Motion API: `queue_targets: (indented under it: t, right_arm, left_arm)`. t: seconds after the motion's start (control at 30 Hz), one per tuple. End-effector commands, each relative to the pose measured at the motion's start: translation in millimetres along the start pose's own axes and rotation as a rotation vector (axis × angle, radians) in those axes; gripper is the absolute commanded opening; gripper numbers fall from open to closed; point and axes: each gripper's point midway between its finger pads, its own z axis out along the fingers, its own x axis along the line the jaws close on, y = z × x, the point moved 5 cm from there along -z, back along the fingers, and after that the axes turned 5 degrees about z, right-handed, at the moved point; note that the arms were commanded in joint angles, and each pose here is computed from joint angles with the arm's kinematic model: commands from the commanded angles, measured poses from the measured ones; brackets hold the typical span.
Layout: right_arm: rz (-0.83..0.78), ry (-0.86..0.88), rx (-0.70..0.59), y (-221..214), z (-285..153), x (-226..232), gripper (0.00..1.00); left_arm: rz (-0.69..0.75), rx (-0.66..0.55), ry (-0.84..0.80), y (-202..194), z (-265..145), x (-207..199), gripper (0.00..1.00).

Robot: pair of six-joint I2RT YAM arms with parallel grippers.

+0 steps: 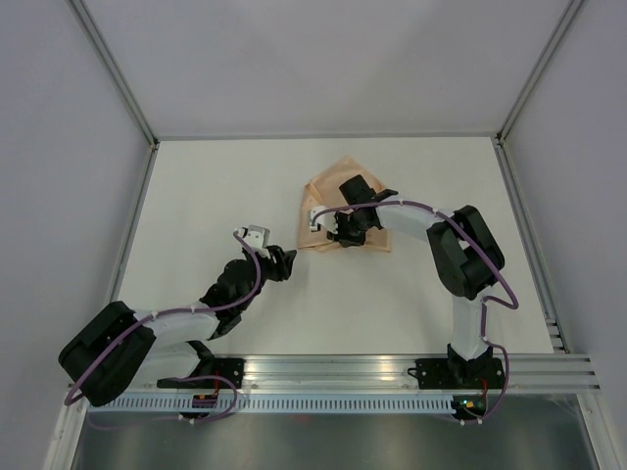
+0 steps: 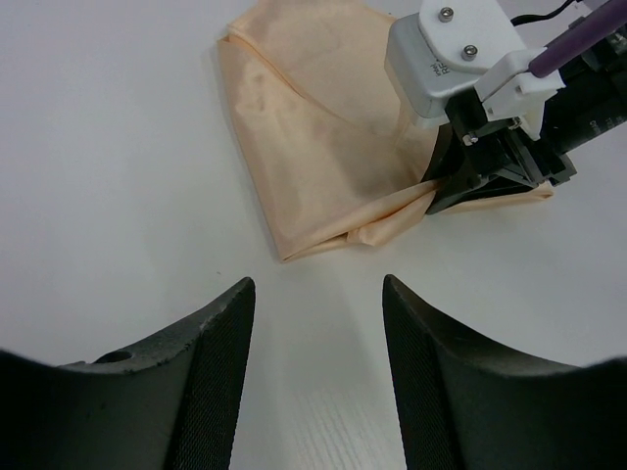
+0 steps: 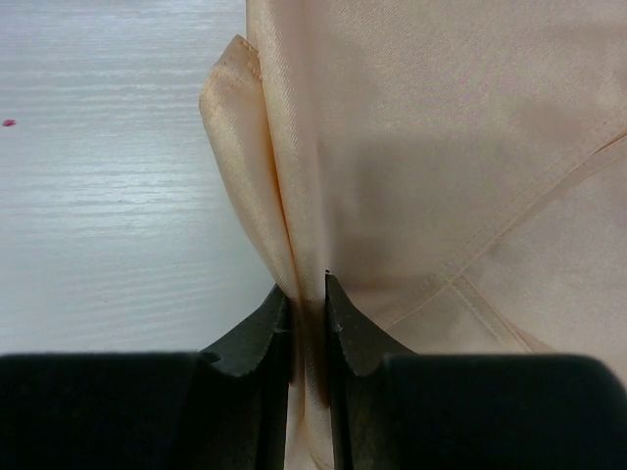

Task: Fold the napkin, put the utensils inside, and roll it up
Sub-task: Roll the napkin at the center of the board.

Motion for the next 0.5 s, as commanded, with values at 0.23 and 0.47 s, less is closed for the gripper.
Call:
queue_targets:
  t: [0.23,0.47]
  right_arm:
    - [0.119,0.447,0.199,-57.0,0.6,89.3,0.17]
    - [0.135,0.529,0.21,-60.7,-5.1,101.5,0.16]
  left_arm:
    - [0.135,-0.043,-0.097,19.0,2.0,-35.4,0.58]
    - [0.305,-0.022,-0.179,10.2,-2.1,-67.9,0.57]
